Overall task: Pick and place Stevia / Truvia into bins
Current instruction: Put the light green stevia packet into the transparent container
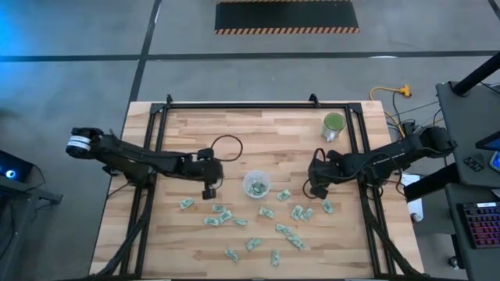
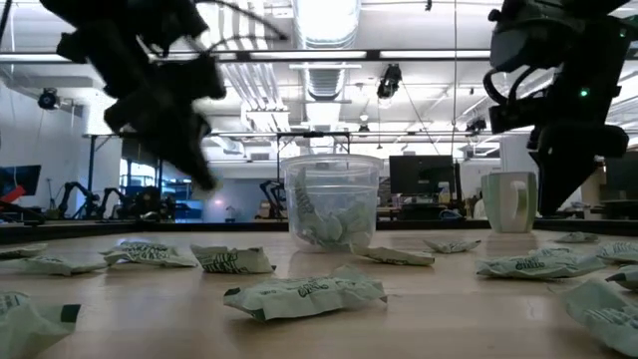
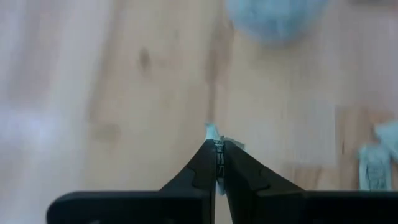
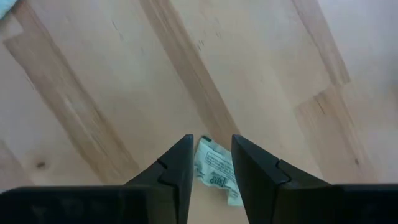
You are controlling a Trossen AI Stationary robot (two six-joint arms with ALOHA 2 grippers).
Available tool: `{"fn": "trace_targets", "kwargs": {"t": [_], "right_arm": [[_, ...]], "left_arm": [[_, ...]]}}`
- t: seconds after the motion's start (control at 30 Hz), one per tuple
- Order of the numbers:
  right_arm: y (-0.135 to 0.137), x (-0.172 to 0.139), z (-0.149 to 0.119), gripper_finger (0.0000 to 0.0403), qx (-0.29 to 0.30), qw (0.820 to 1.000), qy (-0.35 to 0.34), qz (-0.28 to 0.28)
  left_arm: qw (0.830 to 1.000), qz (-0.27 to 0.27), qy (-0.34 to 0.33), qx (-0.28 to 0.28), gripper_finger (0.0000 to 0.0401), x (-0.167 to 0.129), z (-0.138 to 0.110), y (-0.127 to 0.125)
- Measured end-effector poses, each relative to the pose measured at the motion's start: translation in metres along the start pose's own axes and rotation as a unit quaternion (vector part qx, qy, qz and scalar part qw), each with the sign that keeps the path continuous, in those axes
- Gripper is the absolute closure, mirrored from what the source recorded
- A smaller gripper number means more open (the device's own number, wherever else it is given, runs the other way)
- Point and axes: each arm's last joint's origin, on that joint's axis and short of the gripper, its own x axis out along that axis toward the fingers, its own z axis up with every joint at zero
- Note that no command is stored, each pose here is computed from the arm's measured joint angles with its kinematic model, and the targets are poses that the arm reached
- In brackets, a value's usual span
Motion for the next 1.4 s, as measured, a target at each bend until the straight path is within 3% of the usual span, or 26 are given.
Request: {"fn": "trace_targets", "kwargs": {"t": [0.1, 0.2, 0.3, 0.7, 1.1, 1.23, 1.4], "right_arm": [[0.000, 0.001, -0.001, 0.0309, 0.010, 1.000, 0.005, -0.001], [-0.001, 0.001, -0.003, 0.0313, 0.019, 1.000, 0.012, -0.004], [-0.001, 0.002, -0.005, 0.0316, 0.031, 0.999, 0.025, 0.004], [-0.005, 0.006, -0.014, 0.0323, 0.064, 0.996, 0.066, -0.001], [-0.008, 0.012, -0.021, 0.0303, 0.072, 0.994, 0.077, -0.009], [-0.008, 0.013, -0.021, 0.0304, 0.064, 0.995, 0.073, -0.010], [-0.009, 0.015, -0.021, 0.0316, 0.059, 0.996, 0.064, -0.020]], "left_arm": [[0.996, -0.005, -0.089, 0.006, 0.0398, -0.007, 0.014, -0.003], [0.982, -0.017, -0.185, 0.027, 0.0398, -0.011, 0.027, -0.010], [0.969, -0.023, -0.241, 0.045, 0.0398, -0.005, 0.038, -0.017], [0.971, -0.037, -0.220, 0.085, 0.0387, 0.039, 0.046, -0.032], [0.968, -0.038, -0.231, 0.085, 0.0218, 0.032, 0.052, -0.031], [0.969, -0.039, -0.228, 0.085, 0.0189, 0.025, 0.052, -0.029], [0.972, -0.040, -0.214, 0.086, 0.0180, 0.012, 0.050, -0.026]]}}
